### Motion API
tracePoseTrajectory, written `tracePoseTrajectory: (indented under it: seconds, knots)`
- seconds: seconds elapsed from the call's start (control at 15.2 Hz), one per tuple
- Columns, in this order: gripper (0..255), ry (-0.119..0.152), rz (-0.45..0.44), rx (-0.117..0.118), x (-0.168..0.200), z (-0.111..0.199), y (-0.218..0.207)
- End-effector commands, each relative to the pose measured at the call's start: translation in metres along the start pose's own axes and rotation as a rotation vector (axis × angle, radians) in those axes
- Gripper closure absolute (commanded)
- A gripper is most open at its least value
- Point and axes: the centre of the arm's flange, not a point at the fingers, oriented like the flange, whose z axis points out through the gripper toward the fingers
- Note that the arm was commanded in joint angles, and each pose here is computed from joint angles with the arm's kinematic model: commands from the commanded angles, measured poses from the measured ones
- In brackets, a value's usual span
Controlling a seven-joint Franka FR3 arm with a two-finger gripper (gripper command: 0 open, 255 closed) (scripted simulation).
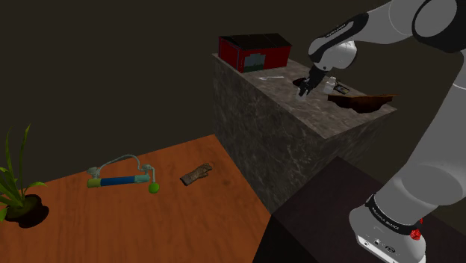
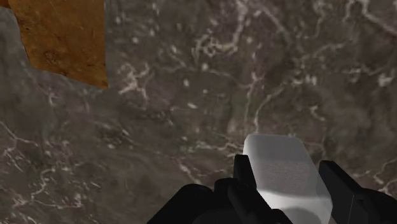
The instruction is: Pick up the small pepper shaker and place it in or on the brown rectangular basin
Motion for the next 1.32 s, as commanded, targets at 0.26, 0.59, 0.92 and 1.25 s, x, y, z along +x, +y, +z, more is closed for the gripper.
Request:
tracePoseTrajectory:
  seconds: [0.26,0.59,0.92,1.25]
  knots:
    - [255,-0.001,0.000,0.001,0.006,-0.025,-0.001]
    - [255,-0.001,0.000,0.001,0.013,-0.050,-0.002]
    - [255,-0.001,0.000,0.001,0.020,-0.076,-0.003]
    - [255,-0.001,0.000,0.001,0.026,-0.102,-0.003]
